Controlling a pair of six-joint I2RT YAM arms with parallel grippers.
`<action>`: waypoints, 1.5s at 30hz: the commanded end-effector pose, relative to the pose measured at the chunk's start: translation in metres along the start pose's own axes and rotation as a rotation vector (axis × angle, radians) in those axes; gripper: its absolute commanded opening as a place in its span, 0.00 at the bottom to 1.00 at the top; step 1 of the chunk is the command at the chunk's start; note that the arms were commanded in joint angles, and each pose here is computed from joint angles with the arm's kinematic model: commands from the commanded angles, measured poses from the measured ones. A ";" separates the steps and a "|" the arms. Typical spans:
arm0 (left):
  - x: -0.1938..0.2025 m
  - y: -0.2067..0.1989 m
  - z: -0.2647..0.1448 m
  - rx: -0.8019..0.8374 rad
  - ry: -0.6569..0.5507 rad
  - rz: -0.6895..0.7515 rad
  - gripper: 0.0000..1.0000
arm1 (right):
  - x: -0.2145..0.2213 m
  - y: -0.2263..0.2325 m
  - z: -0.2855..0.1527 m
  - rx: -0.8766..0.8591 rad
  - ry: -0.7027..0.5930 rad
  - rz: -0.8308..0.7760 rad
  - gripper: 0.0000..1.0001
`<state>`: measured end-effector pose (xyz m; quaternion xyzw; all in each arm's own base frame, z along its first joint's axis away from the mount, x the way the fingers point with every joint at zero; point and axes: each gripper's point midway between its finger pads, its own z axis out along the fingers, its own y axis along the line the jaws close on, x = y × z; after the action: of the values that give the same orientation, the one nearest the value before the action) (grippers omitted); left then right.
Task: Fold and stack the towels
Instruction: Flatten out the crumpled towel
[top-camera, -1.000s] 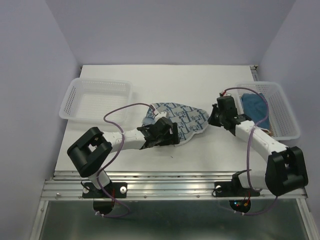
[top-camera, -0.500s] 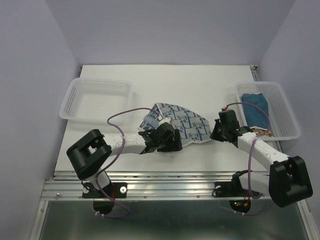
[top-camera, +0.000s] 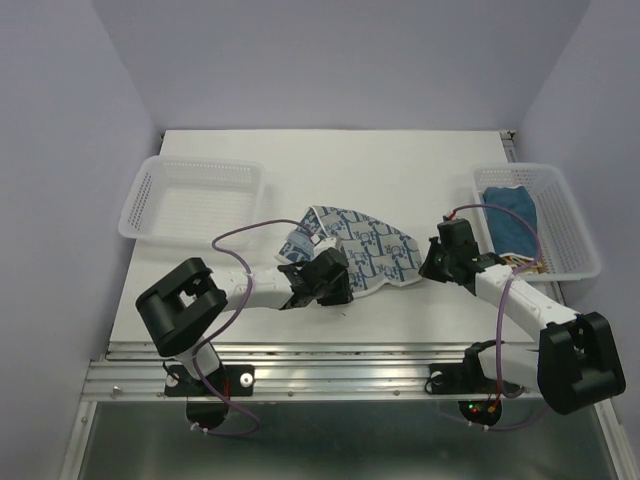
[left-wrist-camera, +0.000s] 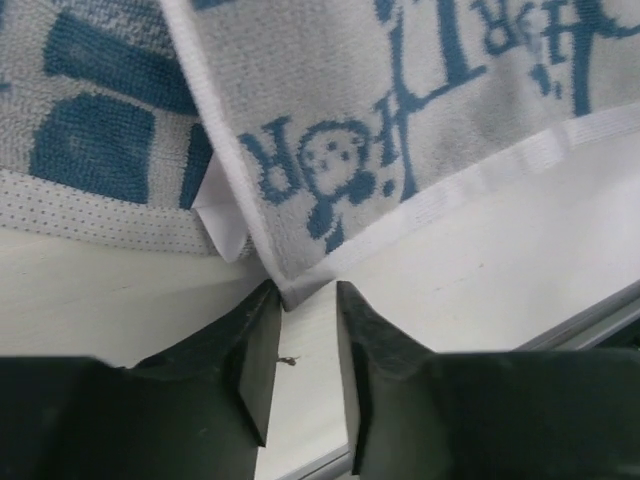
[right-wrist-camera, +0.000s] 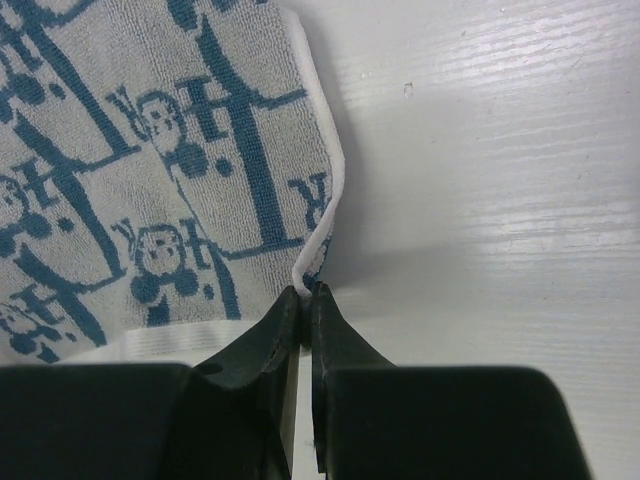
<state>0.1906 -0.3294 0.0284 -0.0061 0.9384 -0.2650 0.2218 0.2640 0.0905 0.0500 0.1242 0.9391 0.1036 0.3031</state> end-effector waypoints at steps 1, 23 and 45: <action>0.002 0.016 0.005 -0.096 0.000 0.004 0.27 | -0.001 0.002 0.000 -0.017 -0.017 0.009 0.02; -0.115 -0.081 -0.143 0.262 -0.464 0.119 0.00 | -0.104 0.076 -0.119 -0.333 -0.352 -0.053 0.01; -0.151 -0.194 -0.474 1.042 -0.838 0.368 0.00 | -0.169 0.176 -0.466 -1.058 -0.913 -0.344 0.02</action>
<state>0.1393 -0.2410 0.5181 0.1016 0.5661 -0.5666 0.5900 0.1915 0.1501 0.5146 -0.1091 0.6108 0.4060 0.6709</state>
